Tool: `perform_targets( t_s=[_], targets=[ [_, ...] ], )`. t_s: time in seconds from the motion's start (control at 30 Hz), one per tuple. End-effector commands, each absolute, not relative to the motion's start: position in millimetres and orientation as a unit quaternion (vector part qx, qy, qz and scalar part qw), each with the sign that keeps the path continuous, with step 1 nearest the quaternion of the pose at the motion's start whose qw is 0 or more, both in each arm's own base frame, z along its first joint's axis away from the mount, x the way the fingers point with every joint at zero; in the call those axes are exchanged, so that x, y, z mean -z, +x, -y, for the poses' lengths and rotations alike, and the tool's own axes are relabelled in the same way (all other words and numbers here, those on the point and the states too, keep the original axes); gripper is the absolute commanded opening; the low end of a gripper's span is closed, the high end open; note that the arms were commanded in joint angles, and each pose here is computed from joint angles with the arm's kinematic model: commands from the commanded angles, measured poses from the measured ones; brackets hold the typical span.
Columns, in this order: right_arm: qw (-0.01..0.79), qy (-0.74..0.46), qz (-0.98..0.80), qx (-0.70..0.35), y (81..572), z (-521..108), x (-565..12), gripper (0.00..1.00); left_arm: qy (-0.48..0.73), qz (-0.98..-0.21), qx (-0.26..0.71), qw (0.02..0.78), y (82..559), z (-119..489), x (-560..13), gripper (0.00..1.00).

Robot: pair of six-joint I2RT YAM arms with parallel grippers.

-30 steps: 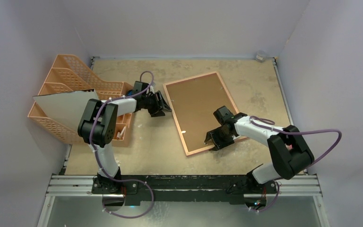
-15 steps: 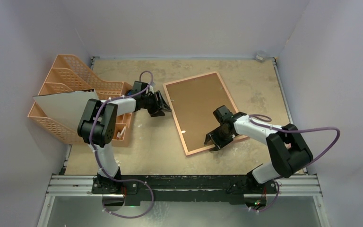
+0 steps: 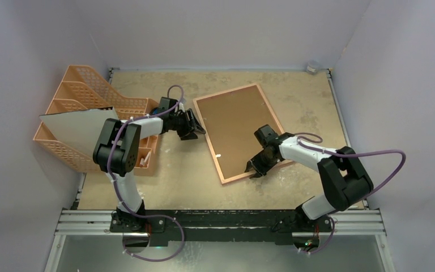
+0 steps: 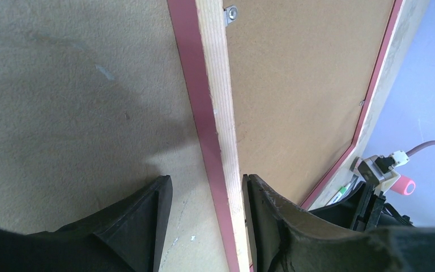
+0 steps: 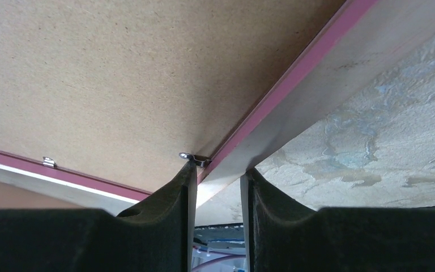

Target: Put the photo into the frame

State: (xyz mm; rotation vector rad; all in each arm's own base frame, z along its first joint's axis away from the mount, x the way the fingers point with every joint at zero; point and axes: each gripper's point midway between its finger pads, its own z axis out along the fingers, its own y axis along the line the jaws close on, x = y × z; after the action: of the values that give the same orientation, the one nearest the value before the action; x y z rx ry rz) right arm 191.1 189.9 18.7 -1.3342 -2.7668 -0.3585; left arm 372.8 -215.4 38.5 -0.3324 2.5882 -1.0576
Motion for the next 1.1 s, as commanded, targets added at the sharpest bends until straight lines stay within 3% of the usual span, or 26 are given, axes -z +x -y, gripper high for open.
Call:
perform_targets(
  t_s=[0.0,0.1,0.13,0.3,0.47,0.83,1.07],
  targets=[
    [-0.017,-0.408,0.909,0.087,203.5,-179.1,-11.3,0.15,-0.114,-0.903,0.379,0.164,374.0,215.5,-39.8,0.52],
    [-0.030,-0.386,0.916,0.108,211.5,-185.3,-17.7,0.11,-0.114,-0.904,0.379,0.164,373.8,215.5,-40.1,0.52],
    [-0.044,-0.381,0.917,0.115,216.3,-186.4,-22.5,0.14,-0.113,-0.904,0.379,0.165,373.9,215.5,-40.9,0.52],
    [-0.106,-0.349,0.918,0.156,235.7,-190.1,-44.3,0.52,-0.109,-0.904,0.379,0.166,373.7,215.4,-42.3,0.52],
    [-0.113,-0.340,0.924,0.135,227.8,-178.2,-45.6,0.72,-0.102,-0.904,0.380,0.169,373.2,215.6,-43.7,0.55],
    [-0.156,-0.271,0.950,0.007,222.2,-127.5,-60.2,0.77,-0.090,-0.899,0.387,0.182,368.2,217.6,-47.8,0.61],
    [-0.232,-0.213,0.946,-0.081,270.2,-102.8,-80.6,0.84,-0.077,-0.898,0.385,0.201,369.6,218.2,-49.3,0.64]
  ],
)
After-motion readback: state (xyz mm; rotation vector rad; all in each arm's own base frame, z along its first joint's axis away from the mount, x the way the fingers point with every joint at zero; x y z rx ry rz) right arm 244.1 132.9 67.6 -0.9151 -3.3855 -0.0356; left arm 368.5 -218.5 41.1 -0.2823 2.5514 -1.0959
